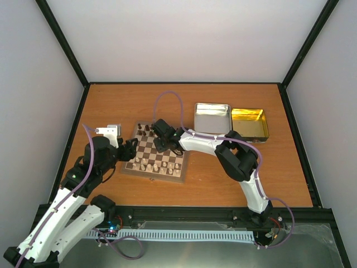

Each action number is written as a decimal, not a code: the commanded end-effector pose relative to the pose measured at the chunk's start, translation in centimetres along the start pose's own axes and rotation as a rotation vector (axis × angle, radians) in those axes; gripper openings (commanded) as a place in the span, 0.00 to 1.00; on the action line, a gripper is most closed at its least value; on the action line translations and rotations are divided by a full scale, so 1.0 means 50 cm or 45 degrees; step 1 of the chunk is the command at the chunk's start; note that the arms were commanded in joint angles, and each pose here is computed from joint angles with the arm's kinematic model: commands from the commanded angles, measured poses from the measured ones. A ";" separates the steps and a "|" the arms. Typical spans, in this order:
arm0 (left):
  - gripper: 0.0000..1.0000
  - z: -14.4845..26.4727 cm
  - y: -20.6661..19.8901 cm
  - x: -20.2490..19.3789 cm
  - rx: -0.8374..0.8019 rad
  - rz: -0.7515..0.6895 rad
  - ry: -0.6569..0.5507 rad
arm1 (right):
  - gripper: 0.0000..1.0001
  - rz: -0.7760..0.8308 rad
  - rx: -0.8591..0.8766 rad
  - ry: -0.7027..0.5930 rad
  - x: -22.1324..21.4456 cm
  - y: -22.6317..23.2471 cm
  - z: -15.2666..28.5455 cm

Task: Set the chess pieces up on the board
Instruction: Pick up the chess piece from the chessboard.

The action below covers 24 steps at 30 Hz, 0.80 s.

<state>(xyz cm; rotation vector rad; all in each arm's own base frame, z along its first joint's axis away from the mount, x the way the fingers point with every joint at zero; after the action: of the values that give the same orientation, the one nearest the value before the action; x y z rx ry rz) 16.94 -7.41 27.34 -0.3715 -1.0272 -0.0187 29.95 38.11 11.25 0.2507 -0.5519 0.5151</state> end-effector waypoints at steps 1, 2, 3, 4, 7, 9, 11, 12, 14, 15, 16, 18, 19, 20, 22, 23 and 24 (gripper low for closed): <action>0.70 0.000 0.001 0.011 0.012 0.008 -0.036 | 0.10 0.037 0.012 0.072 -0.030 -0.005 -0.005; 0.70 0.000 0.001 0.011 0.013 0.008 -0.037 | 0.09 0.040 0.020 0.066 -0.028 -0.004 -0.002; 0.70 0.000 0.001 0.010 0.015 0.008 -0.036 | 0.08 0.046 0.031 0.065 -0.028 -0.002 0.000; 0.70 0.000 0.001 0.011 0.014 0.010 -0.036 | 0.08 0.057 0.047 0.060 -0.027 0.002 0.006; 0.70 0.000 0.002 0.011 0.017 0.010 -0.036 | 0.07 0.118 0.088 0.057 -0.031 0.010 0.023; 0.70 -0.001 0.001 0.011 0.017 0.010 -0.035 | 0.08 0.154 0.126 0.072 -0.039 0.013 0.036; 0.70 -0.001 0.001 0.011 0.016 0.010 -0.033 | 0.07 0.180 0.140 0.079 -0.048 0.009 0.048; 0.70 -0.002 0.001 0.011 0.014 0.010 -0.031 | 0.07 0.189 0.143 0.076 -0.051 0.008 0.057; 0.70 -0.004 0.000 0.010 0.012 0.014 -0.025 | 0.07 0.193 0.142 0.057 -0.055 0.002 0.075; 0.70 -0.005 -0.001 0.010 0.007 0.016 -0.020 | 0.07 0.191 0.141 0.050 -0.060 -0.001 0.082; 0.70 -0.008 -0.003 0.010 -0.003 0.017 -0.015 | 0.06 0.185 0.147 0.028 -0.057 -0.002 0.093; 0.70 -0.013 -0.008 0.008 -0.031 0.021 0.003 | 0.06 0.169 0.165 -0.010 -0.060 -0.004 0.109; 0.70 -0.016 -0.011 0.008 -0.048 0.028 0.015 | 0.06 0.156 0.177 -0.040 -0.059 -0.005 0.120; 0.71 -0.020 -0.014 0.007 -0.062 0.041 0.034 | 0.06 0.147 0.191 -0.074 -0.057 -0.005 0.130; 0.71 -0.026 -0.022 0.007 -0.102 0.088 0.062 | 0.06 0.127 0.227 -0.147 -0.051 -0.005 0.158; 0.72 -0.029 -0.027 0.006 -0.132 0.120 0.079 | 0.05 0.115 0.246 -0.180 -0.049 -0.005 0.168; 0.72 -0.032 -0.032 0.007 -0.156 0.154 0.091 | 0.05 0.107 0.263 -0.213 -0.047 -0.006 0.180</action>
<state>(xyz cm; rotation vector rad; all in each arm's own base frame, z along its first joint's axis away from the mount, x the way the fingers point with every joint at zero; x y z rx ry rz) 17.71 -8.34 26.37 -0.4081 -0.9524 -0.0229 24.74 33.42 13.86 0.3479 -0.5406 0.6595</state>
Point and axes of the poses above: each gripper's point midway between its finger pads, its own z axis back along the fingers, its own y axis along the line the jaws close on, x = y × z, the point moved 8 cm from there along z, back along the fingers, and after that the axes turned 1 degree about -z, right-handed, at the moved point
